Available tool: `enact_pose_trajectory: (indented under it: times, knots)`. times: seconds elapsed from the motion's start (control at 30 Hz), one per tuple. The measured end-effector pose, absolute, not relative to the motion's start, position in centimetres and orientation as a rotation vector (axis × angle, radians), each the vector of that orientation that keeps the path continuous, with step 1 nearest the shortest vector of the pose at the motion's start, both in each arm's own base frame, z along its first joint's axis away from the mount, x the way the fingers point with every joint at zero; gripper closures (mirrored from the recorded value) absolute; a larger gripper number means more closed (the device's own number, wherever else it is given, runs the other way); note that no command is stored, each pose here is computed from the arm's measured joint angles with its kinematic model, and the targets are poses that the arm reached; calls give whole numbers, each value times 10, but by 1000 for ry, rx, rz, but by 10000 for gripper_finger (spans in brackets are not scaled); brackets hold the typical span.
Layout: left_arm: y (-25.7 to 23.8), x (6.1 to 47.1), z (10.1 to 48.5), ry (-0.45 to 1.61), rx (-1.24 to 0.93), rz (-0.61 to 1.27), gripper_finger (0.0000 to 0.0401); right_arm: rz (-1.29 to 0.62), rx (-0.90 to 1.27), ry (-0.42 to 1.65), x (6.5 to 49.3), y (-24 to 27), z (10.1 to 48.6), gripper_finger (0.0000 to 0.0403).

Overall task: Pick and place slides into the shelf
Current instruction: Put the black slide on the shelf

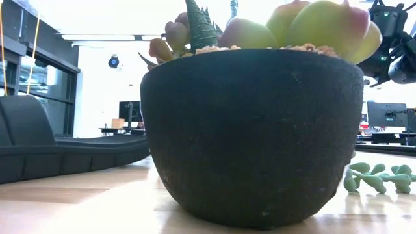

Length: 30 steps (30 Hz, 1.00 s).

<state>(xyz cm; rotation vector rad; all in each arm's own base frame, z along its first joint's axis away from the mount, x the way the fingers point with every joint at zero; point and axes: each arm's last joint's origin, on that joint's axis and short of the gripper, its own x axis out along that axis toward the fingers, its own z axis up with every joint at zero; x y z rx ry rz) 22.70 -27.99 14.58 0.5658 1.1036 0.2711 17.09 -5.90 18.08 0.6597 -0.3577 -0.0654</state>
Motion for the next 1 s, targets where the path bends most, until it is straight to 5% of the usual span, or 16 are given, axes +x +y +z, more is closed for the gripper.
enact_pose_trajectory:
  times: [1.0]
  knots:
    - [-274, 229, 134, 1065, 682, 418, 226, -73, 645, -348, 171, -59, 180, 144]
